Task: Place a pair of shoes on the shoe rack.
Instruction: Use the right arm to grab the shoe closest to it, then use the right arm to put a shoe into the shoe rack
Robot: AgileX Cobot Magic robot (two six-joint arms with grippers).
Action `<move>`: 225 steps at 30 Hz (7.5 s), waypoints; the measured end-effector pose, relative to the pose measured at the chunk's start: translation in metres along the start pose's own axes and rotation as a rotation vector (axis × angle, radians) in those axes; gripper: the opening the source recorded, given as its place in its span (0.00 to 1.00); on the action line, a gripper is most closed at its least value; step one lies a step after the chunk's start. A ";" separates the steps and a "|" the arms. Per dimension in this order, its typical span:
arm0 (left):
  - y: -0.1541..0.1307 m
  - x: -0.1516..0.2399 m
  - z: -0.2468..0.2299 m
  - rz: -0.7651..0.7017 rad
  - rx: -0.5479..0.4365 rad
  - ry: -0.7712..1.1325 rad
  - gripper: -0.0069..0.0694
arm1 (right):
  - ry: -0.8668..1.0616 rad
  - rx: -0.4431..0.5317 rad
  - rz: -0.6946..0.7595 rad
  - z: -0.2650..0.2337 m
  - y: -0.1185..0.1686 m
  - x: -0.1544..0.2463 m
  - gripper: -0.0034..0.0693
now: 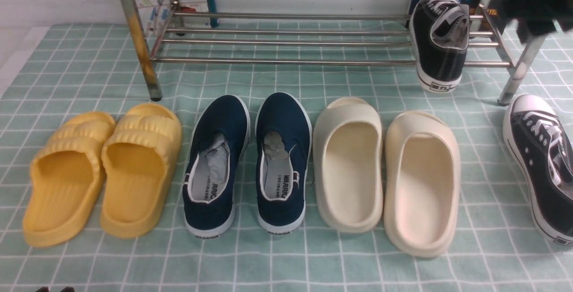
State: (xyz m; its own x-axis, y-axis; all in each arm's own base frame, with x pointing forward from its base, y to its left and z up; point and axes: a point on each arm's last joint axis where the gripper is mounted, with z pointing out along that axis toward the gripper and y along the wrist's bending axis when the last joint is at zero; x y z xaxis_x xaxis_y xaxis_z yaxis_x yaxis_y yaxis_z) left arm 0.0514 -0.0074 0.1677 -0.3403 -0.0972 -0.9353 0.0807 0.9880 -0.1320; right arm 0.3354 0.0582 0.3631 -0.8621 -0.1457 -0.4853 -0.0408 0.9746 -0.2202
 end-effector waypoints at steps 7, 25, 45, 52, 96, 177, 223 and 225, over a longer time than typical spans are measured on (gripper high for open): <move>0.000 0.000 0.000 0.000 0.000 0.000 0.40 | 0.219 0.050 0.148 0.075 -0.016 0.071 0.65; 0.000 0.000 0.000 0.000 0.000 0.000 0.40 | 0.240 -0.117 0.265 0.154 -0.027 0.092 0.09; 0.000 0.000 0.000 0.000 0.000 0.000 0.40 | 0.000 -0.227 0.101 0.090 -0.001 -0.001 0.08; 0.000 0.000 0.000 0.000 0.000 0.000 0.40 | -0.014 -0.162 0.156 0.118 -0.002 -0.035 0.08; 0.000 0.000 0.000 0.000 0.000 0.000 0.40 | -0.133 -0.031 0.038 0.166 -0.006 -0.088 0.49; 0.000 0.000 0.000 0.000 0.000 0.000 0.40 | -0.086 -0.183 0.179 0.146 -0.037 -0.057 0.65; 0.000 0.000 0.000 0.000 0.000 0.000 0.40 | -0.270 -0.180 0.234 0.164 -0.029 -0.078 0.24; 0.000 0.000 0.000 0.000 0.000 0.000 0.40 | -0.257 -0.180 0.236 0.155 -0.030 -0.077 0.26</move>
State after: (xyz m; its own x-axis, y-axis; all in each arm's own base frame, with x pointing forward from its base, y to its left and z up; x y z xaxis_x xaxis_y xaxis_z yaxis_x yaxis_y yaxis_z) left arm 0.0514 -0.0074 0.1677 -0.3403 -0.0972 -0.9353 0.0807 0.9880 -0.1320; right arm 0.4812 0.0135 0.2764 -0.7048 0.0706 -0.7059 0.0358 0.9973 0.0640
